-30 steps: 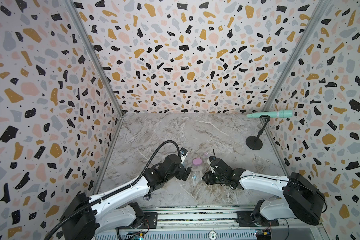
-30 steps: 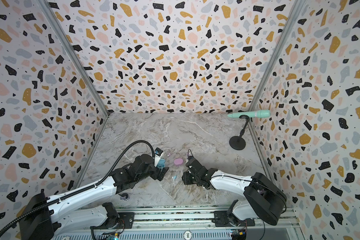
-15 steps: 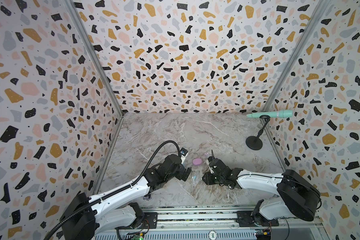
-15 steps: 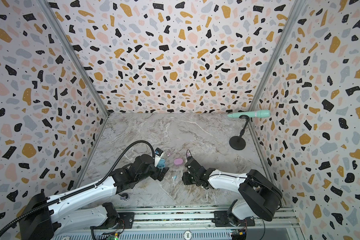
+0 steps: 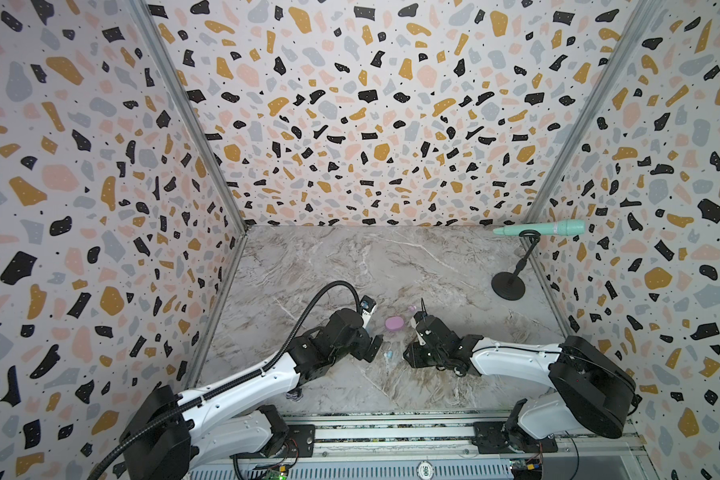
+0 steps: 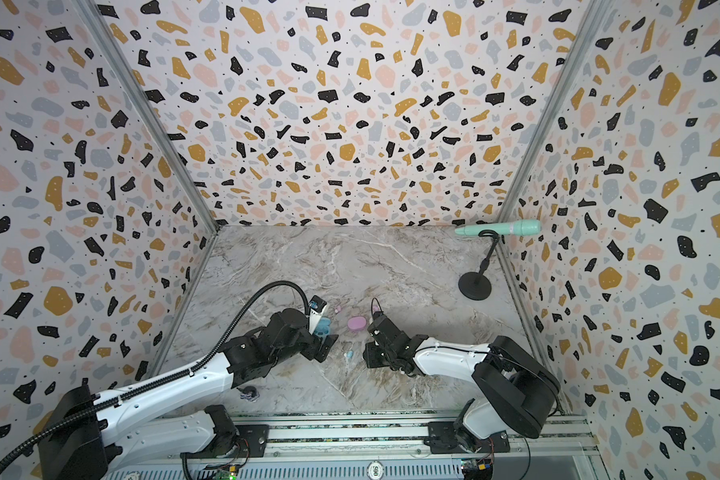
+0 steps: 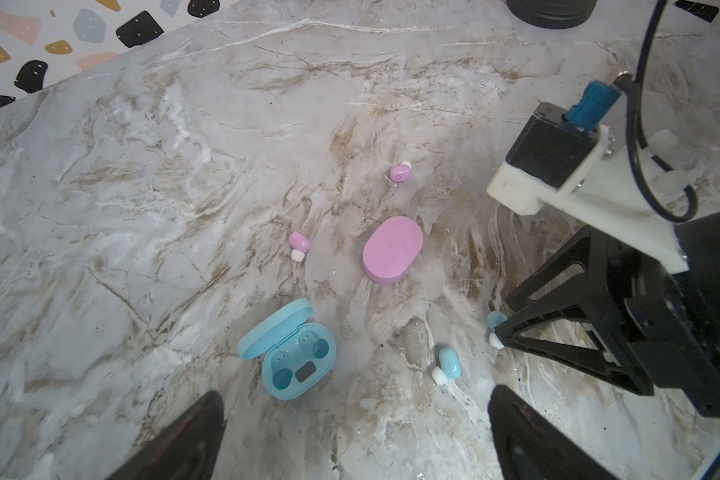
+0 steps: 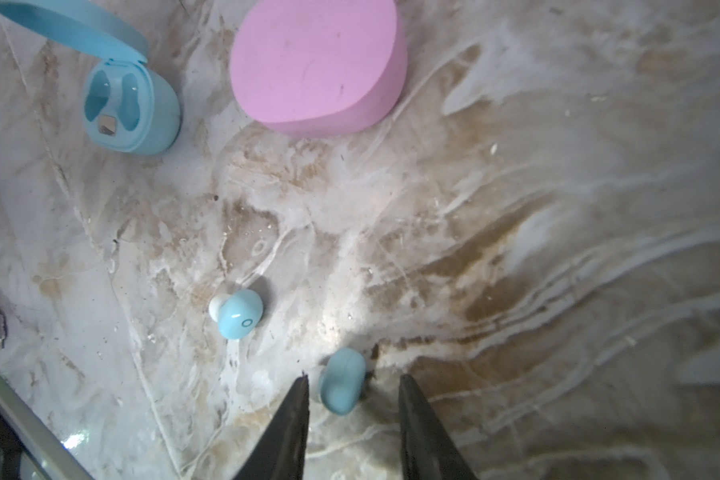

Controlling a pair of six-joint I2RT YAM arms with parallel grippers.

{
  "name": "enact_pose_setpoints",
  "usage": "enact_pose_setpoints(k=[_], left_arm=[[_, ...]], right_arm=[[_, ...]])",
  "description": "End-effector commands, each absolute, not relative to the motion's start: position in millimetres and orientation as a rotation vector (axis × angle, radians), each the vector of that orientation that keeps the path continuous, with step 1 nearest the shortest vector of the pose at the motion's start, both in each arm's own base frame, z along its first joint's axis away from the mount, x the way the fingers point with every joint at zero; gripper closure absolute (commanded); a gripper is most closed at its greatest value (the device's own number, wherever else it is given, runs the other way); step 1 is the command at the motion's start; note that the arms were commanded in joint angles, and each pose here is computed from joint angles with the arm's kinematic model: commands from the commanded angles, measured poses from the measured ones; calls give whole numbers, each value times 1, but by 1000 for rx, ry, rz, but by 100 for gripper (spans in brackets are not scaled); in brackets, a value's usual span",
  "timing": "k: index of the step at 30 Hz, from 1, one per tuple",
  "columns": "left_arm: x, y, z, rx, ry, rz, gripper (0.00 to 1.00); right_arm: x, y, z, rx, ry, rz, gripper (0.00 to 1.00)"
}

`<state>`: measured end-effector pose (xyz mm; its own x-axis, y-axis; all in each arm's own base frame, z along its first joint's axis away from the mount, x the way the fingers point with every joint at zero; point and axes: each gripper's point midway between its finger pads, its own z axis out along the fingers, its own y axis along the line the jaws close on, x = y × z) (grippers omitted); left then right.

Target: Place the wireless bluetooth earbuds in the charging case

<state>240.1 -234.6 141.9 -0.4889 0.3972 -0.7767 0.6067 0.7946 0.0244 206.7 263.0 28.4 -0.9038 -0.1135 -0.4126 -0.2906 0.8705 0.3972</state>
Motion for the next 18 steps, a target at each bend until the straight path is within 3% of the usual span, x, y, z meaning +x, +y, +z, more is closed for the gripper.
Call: enact_pose_setpoints(k=[1,18], left_arm=[[245,-243,160,736,2105,-337,0],[245,-243,160,738,2106,-338,0]], right_arm=[[209,257,30,-305,2667,568,62],[206,261,25,-357,2690,454,64]])
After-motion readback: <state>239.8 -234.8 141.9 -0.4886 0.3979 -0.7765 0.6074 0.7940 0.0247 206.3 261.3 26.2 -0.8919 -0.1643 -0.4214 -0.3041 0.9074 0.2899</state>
